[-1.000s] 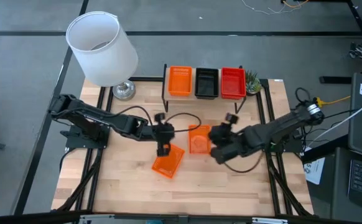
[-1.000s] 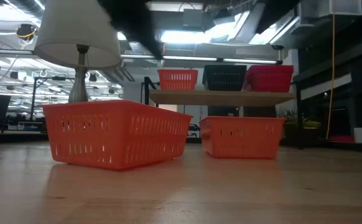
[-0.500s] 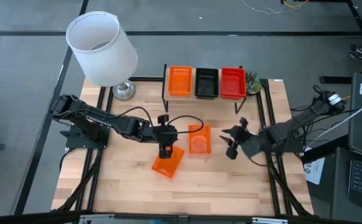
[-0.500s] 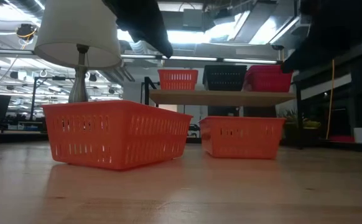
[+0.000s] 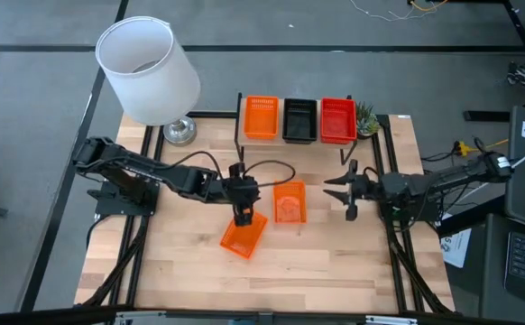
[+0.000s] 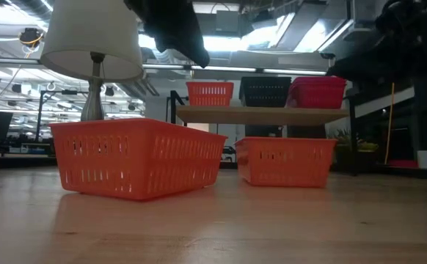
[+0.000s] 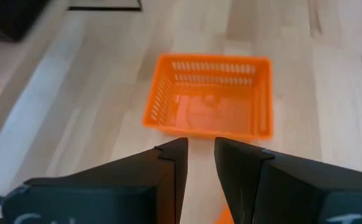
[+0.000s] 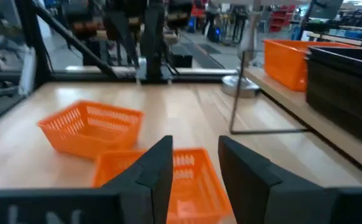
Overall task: Stack baskets on shelf by color
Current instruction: Stack the right orange basket on the other orange basket on the shelf
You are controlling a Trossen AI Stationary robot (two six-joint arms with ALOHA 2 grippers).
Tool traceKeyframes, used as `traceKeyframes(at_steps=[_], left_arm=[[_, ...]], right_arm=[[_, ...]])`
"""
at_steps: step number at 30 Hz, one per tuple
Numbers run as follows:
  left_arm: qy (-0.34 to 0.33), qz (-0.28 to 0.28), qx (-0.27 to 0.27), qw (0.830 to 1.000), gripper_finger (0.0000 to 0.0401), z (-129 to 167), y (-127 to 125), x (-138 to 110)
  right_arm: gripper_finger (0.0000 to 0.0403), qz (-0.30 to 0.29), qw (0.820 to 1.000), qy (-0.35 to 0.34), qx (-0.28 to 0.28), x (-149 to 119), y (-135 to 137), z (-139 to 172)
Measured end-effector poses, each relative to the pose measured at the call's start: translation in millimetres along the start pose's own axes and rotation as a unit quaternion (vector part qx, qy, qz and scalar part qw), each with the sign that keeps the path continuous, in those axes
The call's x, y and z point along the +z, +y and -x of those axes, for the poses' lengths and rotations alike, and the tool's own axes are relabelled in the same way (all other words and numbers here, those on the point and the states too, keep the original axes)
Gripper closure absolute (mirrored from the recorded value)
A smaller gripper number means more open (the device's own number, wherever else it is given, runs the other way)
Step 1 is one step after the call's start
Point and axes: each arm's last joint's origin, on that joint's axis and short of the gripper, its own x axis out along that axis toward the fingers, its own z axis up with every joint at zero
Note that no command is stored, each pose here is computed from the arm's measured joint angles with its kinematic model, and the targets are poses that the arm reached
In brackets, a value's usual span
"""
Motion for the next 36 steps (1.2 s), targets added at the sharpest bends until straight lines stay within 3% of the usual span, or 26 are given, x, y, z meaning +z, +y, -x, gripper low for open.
traceKeyframes(at_steps=[6,13,20,27,36], left_arm=[[-0.024,0.031,0.007,0.999,0.0328,-5,12,7],[-0.01,0.057,-0.108,0.993,0.0328,-36,15,5],[0.009,-0.004,-0.138,0.99,0.0322,-72,-7,21],[0.095,-0.024,-0.151,0.984,0.0286,-108,-29,30],[0.116,-0.029,-0.149,0.982,0.0279,-135,-62,31]], right_arm=[[0.0272,-0.01,0.998,0.063,-0.01,-12,-9,14],[0.0272,-0.019,0.996,0.081,-0.015,-16,-12,24],[0.0272,-0.001,0.997,0.075,-0.02,-17,-15,33],[0.0272,0.021,0.997,0.062,-0.045,-16,-18,37],[0.0272,0.027,0.997,0.061,-0.039,-16,-18,38]])
